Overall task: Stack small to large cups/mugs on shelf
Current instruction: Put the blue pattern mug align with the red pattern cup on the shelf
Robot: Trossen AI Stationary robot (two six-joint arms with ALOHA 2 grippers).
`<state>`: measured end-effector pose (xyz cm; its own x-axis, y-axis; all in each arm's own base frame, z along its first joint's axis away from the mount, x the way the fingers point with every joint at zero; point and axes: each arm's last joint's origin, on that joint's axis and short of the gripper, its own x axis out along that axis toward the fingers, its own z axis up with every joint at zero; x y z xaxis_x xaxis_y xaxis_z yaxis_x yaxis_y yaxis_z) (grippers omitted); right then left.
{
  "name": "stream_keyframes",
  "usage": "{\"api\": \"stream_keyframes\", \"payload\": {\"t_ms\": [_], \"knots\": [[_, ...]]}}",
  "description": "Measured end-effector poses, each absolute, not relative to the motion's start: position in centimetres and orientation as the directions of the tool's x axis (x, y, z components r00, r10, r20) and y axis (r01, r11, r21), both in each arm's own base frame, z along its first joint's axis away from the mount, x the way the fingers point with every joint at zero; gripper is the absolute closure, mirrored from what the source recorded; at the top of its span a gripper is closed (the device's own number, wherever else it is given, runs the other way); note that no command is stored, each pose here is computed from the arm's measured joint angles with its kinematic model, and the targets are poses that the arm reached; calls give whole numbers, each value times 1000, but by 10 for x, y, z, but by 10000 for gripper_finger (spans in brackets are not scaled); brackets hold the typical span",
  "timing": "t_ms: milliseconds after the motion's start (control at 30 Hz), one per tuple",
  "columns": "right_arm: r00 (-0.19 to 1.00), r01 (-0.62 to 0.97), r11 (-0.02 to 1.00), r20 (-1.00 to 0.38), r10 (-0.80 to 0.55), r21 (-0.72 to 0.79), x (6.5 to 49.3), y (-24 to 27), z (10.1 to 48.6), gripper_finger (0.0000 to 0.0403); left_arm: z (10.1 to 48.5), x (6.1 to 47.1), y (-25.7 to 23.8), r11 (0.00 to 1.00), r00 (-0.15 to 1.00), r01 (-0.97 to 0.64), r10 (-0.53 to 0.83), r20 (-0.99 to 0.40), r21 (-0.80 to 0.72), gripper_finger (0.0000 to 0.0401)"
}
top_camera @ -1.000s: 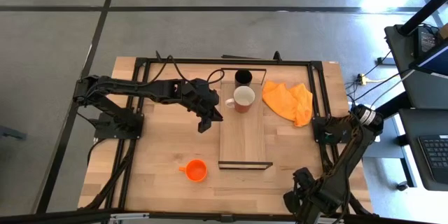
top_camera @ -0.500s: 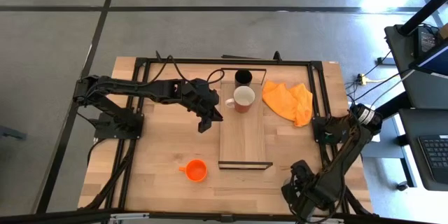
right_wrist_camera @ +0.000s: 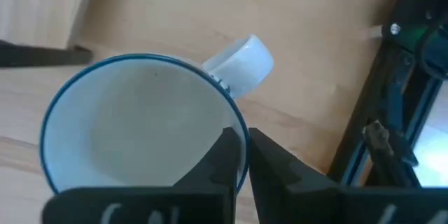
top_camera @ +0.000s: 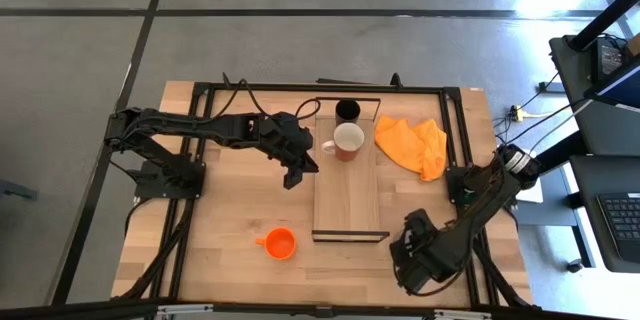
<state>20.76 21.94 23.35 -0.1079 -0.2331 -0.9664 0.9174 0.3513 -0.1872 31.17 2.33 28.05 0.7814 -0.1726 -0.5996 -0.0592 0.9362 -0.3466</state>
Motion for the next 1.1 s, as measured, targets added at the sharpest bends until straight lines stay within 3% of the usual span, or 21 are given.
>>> {"api": "stream_keyframes", "payload": {"t_ms": [233,633,1100], "knots": [[-24,955,280,-966,-259,-99,204,212,243,380,280,311,23,937,779,-58,-173,-603,-344,362],[-25,969,231,-969,-245,-83,190,179,238,380,280,311,23,943,777,-47,-173,-605,-331,362],[50,974,228,-977,-210,1,177,145,233,380,278,310,25,949,768,-88,-129,-627,-303,362]]}}
